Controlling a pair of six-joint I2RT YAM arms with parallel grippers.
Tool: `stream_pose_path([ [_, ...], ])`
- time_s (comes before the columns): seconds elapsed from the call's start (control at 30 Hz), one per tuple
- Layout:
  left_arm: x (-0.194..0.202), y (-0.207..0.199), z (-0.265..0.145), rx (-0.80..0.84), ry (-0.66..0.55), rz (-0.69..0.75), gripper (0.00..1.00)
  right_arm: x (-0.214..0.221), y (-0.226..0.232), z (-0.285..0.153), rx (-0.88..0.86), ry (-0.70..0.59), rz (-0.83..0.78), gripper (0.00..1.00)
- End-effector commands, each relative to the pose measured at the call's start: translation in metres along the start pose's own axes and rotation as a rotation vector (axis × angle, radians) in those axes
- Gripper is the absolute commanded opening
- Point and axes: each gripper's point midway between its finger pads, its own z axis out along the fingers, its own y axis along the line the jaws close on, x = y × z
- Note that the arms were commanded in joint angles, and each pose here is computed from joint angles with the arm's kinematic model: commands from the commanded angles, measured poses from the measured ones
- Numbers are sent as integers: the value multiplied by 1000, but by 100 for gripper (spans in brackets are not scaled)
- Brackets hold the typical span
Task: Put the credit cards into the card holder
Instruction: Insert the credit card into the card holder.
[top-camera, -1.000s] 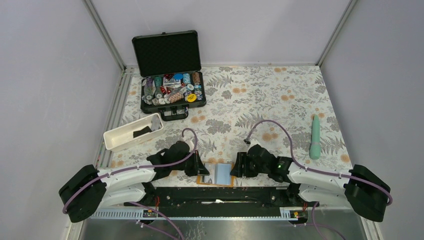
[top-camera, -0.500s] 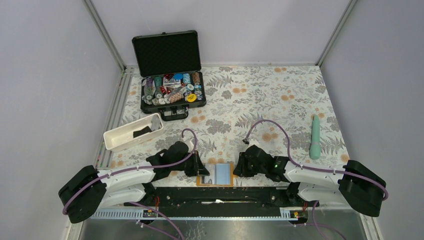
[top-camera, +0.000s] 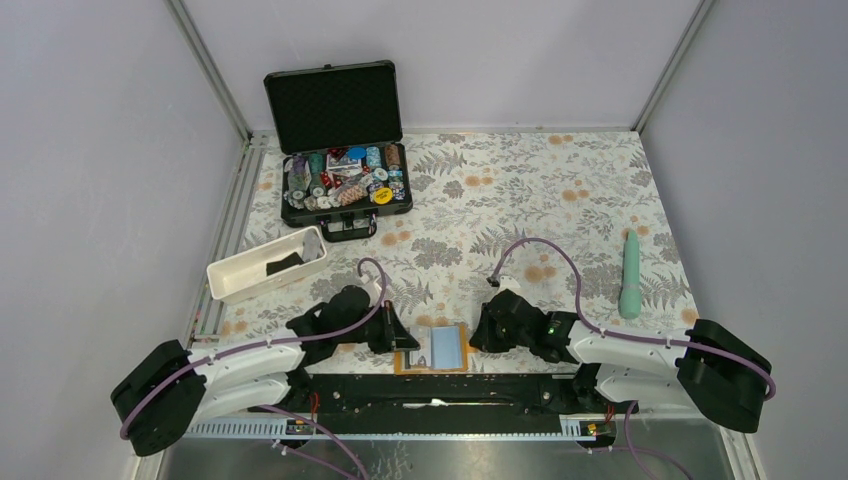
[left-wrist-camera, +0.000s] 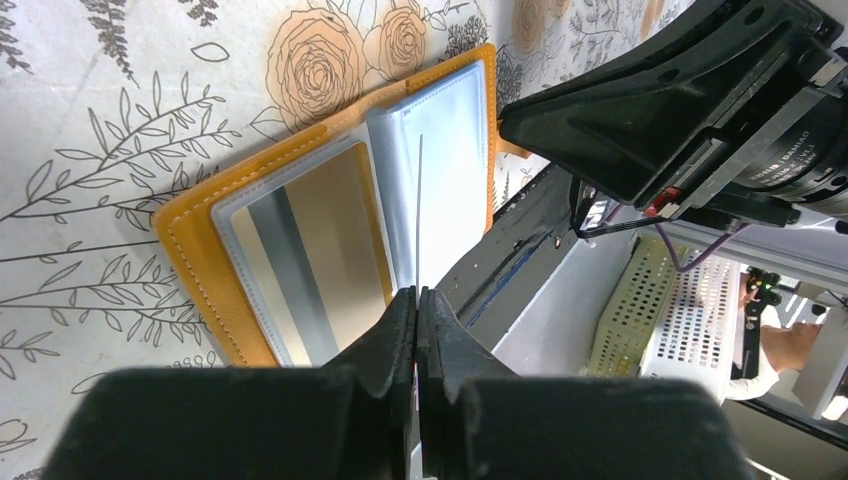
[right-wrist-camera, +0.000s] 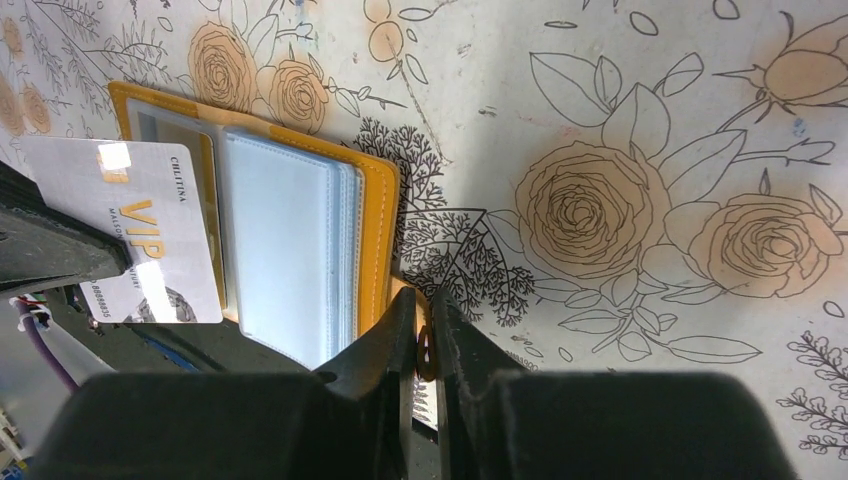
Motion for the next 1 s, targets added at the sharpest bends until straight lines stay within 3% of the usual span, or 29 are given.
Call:
stream_pose_path([
  [0.0, -5, -16, -2, 98, -23, -22, 0, -4, -4, -1, 47, -15, -15, 3],
  [0.97, 0, -6, 4, 127, -21, -78, 0, -6, -4, 0, 53, -15, -18, 0],
])
